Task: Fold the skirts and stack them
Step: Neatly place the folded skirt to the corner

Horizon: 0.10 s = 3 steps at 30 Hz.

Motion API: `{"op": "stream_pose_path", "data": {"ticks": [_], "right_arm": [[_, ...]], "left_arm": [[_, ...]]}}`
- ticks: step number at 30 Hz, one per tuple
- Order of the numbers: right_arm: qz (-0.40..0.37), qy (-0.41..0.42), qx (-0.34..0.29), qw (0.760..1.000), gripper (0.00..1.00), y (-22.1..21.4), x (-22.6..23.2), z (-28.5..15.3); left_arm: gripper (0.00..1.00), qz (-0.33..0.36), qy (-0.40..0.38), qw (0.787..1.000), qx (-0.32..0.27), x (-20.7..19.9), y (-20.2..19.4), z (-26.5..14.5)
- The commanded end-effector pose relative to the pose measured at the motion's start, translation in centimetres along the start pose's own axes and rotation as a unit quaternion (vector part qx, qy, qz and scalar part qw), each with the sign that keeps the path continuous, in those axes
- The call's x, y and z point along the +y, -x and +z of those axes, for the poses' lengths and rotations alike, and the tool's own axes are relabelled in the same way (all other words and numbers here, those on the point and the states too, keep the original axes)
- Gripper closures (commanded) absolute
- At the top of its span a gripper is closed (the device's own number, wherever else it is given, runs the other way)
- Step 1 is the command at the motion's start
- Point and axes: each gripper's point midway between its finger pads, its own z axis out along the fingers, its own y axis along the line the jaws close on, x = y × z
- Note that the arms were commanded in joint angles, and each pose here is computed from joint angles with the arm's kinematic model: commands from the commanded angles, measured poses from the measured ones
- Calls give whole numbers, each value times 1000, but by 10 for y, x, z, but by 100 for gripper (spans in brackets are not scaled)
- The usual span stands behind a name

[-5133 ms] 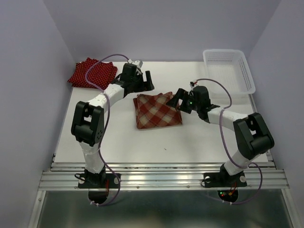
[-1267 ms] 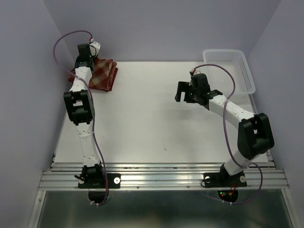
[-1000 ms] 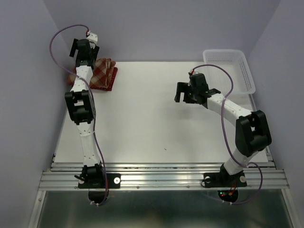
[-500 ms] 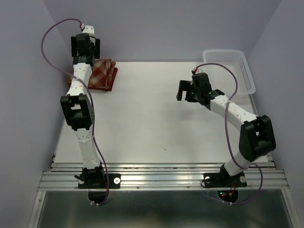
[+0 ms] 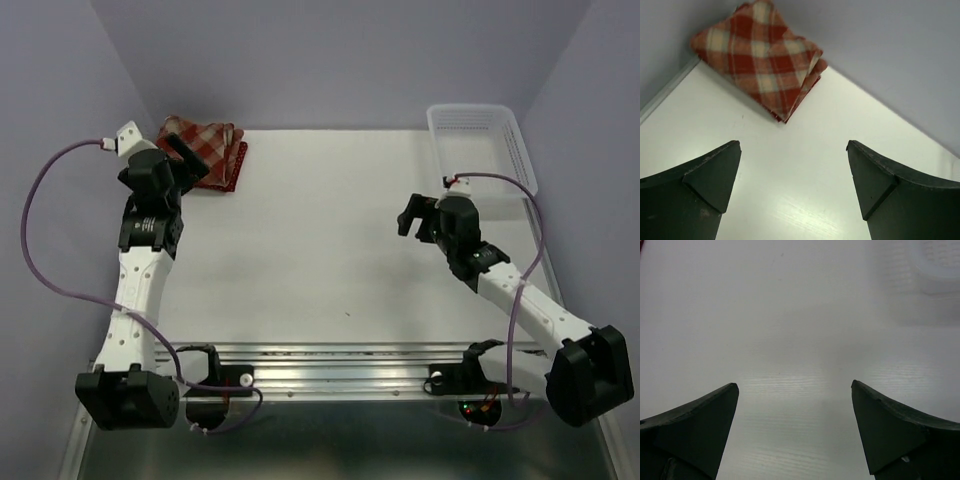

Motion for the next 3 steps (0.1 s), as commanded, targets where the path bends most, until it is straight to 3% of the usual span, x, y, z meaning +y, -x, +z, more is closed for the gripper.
{"op": "stream_pose_path", "data": {"ticks": [1, 3], "right_arm": [[7, -11, -66, 998, 0, 21, -7, -13], [14, -5, -79, 997, 0, 26, -6, -17]], "left_arm": [[1, -35, 97, 992, 70, 44, -55, -7], [1, -37, 92, 993, 63, 43, -50, -15]]}}
